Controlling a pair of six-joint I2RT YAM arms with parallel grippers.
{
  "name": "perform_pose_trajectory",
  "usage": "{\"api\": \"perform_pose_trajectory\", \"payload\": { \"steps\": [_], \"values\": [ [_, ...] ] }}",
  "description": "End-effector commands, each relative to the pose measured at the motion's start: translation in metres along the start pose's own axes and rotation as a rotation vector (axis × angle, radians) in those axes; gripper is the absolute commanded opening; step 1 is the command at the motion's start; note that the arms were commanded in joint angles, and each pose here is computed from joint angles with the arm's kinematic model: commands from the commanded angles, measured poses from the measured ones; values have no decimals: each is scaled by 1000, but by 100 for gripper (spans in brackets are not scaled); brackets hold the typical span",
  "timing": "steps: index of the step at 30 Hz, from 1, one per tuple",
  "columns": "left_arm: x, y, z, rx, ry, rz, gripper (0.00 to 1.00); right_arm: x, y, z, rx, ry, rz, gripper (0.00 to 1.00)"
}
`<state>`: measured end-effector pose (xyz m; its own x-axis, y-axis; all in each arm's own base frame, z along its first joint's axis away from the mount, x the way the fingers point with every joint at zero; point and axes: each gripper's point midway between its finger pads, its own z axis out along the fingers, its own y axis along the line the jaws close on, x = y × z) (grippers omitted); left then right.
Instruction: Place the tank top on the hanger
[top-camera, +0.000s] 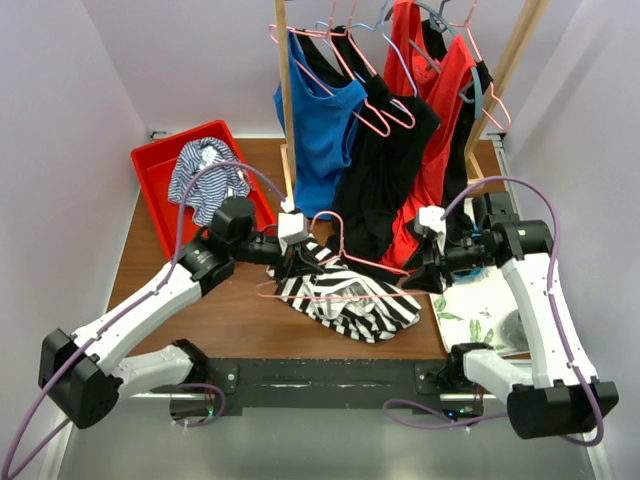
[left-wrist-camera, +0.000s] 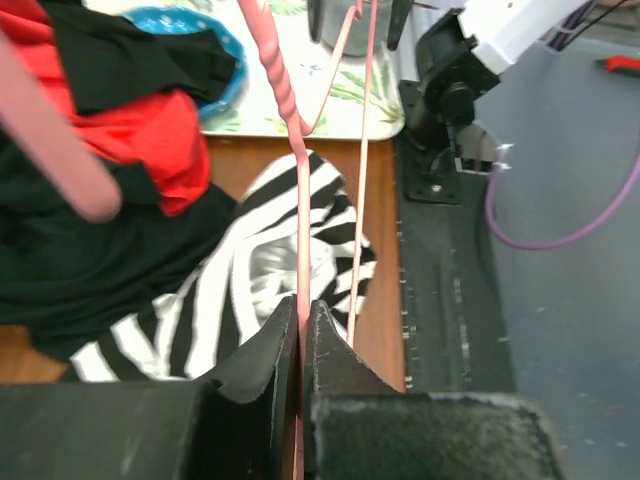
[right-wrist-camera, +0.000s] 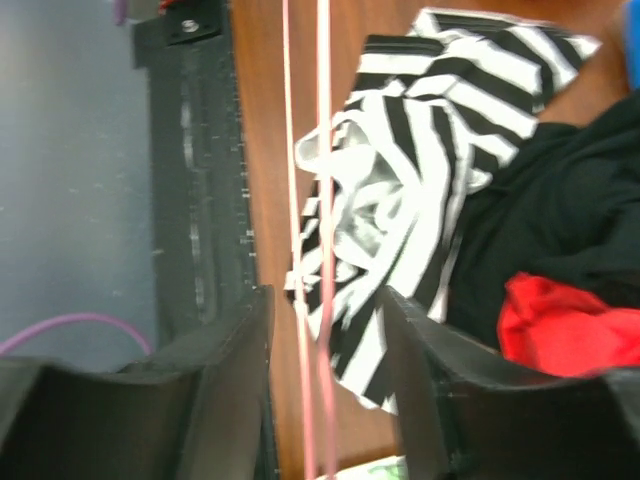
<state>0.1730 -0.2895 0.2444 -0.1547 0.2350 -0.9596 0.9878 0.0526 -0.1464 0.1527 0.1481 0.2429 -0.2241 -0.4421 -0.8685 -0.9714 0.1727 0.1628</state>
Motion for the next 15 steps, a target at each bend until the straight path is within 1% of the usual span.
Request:
{"api": "perform_pose_trajectory", "payload": {
  "steps": [1, 3, 5, 6, 9, 10, 12, 14, 15],
  "values": [
    [-5, -23, 22, 93, -24, -33, 0, -14, 7, 9, -72, 12, 46, 59],
    [-4, -29, 33, 105, -10, -27, 0, -18, 6, 15, -105, 25, 68, 62],
    [-3, -28, 40, 109, -8, -24, 0, -19, 9, 24, -157, 52, 79, 62],
    [-5, -30, 43, 117, -10, -47, 0, -21, 10, 27, -168, 61, 91, 62],
    [-7, -25, 48, 96, -10, -53, 0, -19, 16, 39, -226, 99, 113, 61],
    [-15, -23, 50, 91, -36, -30, 0, -18, 20, 43, -246, 110, 109, 61],
    [-17, -20, 50, 73, -45, -27, 0, -13, 23, 47, -262, 122, 128, 59],
    [-15, -17, 51, 56, -44, -30, 0, -10, 25, 50, -266, 127, 132, 51],
    [-16, -16, 52, 53, -50, -27, 0, -9, 25, 51, -262, 131, 144, 36]
  ]
}}
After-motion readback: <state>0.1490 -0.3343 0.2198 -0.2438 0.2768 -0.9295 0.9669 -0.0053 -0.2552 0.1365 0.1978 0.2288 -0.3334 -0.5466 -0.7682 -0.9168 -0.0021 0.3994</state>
